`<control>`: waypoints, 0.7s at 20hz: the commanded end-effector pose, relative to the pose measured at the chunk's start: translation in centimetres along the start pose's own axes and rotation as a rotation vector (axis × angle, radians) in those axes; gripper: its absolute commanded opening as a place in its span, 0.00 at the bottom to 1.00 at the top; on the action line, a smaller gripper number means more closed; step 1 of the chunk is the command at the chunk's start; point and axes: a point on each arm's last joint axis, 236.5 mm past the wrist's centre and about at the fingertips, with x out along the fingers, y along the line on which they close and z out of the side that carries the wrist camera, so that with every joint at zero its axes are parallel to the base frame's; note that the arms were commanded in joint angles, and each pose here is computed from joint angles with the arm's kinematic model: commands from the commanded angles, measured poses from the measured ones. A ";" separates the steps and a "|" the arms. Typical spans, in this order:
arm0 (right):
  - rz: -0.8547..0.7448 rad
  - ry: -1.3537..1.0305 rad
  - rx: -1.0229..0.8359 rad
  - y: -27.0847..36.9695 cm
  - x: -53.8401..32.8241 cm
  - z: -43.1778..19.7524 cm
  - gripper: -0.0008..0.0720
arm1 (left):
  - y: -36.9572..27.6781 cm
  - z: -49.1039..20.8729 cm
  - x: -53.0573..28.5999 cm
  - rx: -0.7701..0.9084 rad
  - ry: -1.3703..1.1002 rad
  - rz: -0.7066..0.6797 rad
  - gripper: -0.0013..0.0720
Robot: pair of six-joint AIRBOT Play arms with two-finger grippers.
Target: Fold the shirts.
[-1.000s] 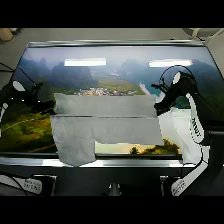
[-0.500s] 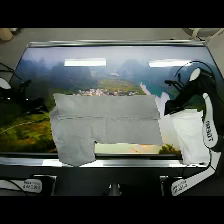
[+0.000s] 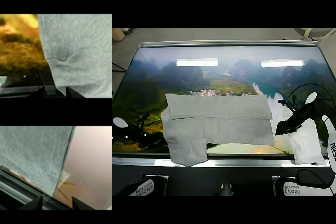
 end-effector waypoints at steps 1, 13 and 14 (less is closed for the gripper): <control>0.002 -0.014 -0.008 0.3 0.9 -0.5 0.53 | -0.3 -2.2 1.9 -0.015 -0.007 -0.032 0.48; 0.040 -0.004 -0.010 1.1 1.0 -0.8 0.54 | -0.3 -2.1 4.7 -0.092 -0.059 -0.075 0.33; 0.065 -0.010 -0.026 1.7 1.1 -0.7 0.59 | -0.1 -2.2 4.9 -0.103 -0.060 -0.073 0.16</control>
